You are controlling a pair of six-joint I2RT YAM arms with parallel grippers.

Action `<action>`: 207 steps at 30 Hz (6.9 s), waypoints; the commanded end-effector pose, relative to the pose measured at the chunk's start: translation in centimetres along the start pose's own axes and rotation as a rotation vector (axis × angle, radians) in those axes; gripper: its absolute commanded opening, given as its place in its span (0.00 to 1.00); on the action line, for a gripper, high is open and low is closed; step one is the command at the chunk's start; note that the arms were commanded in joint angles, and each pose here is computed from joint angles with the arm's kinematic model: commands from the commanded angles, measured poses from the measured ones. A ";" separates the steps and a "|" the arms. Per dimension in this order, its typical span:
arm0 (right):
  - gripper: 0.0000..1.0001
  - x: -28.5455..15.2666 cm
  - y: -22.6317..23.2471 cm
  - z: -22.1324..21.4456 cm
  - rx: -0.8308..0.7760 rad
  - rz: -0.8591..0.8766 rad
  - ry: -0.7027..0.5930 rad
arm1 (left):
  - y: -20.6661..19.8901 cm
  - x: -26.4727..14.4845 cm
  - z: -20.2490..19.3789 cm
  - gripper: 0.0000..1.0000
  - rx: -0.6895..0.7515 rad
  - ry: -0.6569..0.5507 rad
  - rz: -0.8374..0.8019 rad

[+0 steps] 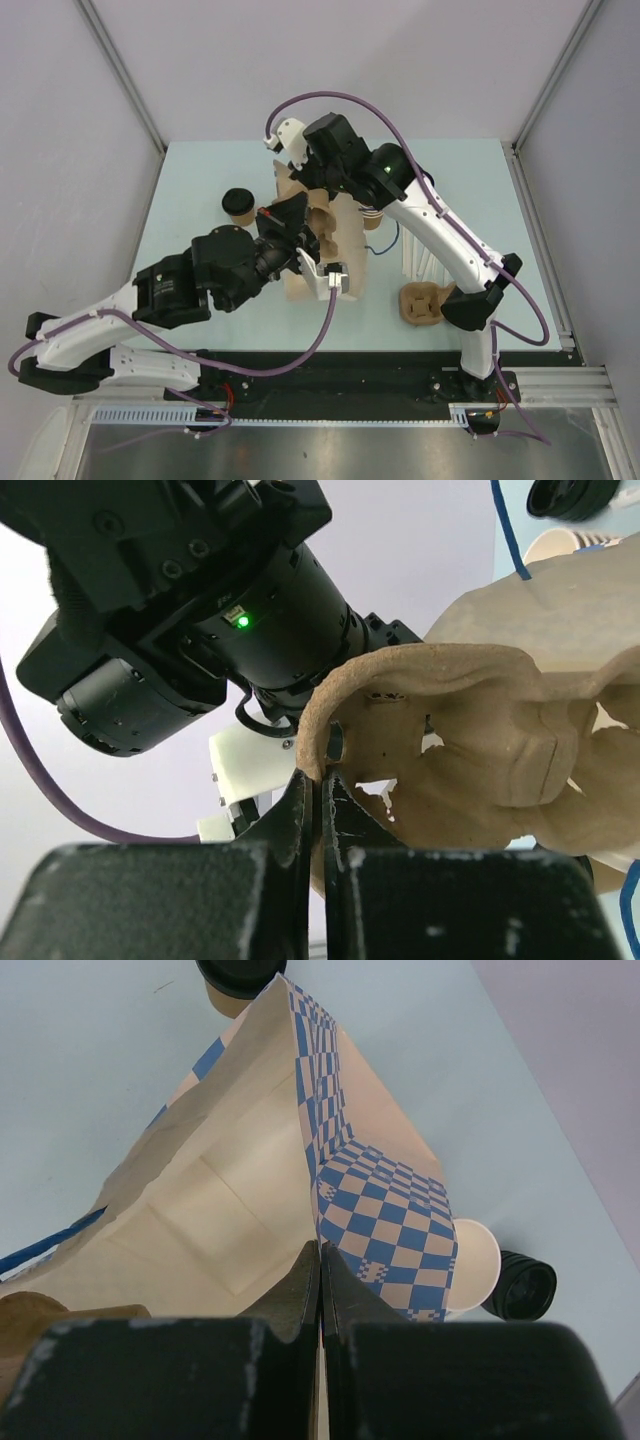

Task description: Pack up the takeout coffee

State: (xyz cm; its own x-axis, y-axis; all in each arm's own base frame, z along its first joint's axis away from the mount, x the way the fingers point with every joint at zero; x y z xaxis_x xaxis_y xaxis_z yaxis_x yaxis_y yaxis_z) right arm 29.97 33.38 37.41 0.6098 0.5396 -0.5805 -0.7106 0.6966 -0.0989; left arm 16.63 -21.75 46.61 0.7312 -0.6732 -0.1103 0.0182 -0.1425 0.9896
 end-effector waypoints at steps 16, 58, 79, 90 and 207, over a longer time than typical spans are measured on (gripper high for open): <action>0.00 -1.5 2.4 1.3 0.013 0.041 -0.059 | -6.5 3.1 -1.5 0.08 -0.213 0.183 -0.084; 0.00 -1.3 4.2 1.0 0.029 0.133 -0.040 | -19.5 9.0 -6.7 0.10 -0.372 0.201 -0.311; 0.00 -0.2 3.6 0.7 0.043 0.139 -0.020 | -16.6 8.1 -7.1 0.52 -0.400 0.182 -0.269; 0.00 0.5 3.5 0.6 0.038 0.133 -0.011 | -14.6 6.0 -6.4 0.71 -0.416 0.154 -0.252; 0.12 -5.8 -4.1 -11.3 0.123 -0.033 0.241 | -27.8 9.6 -31.7 0.99 -1.607 0.908 -0.377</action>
State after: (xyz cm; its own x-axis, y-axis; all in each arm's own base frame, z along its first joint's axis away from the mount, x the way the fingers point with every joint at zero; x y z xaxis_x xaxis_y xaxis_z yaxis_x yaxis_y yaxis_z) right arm 25.57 23.56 30.38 0.4613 0.4000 -0.7920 -0.6710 0.7413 -0.0164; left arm 43.32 -1.27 19.59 0.5766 -0.1839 -0.7961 0.4176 0.9038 0.0936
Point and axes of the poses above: each gripper's point midway between its finger pads, its own x axis out along the fingers, its own y axis along the line the jaws close on, z = x × y, the point moved 4 cm from there along -x, back along the fingers, and after that the axes turned 14 degrees about x, right-handed, at the moved point
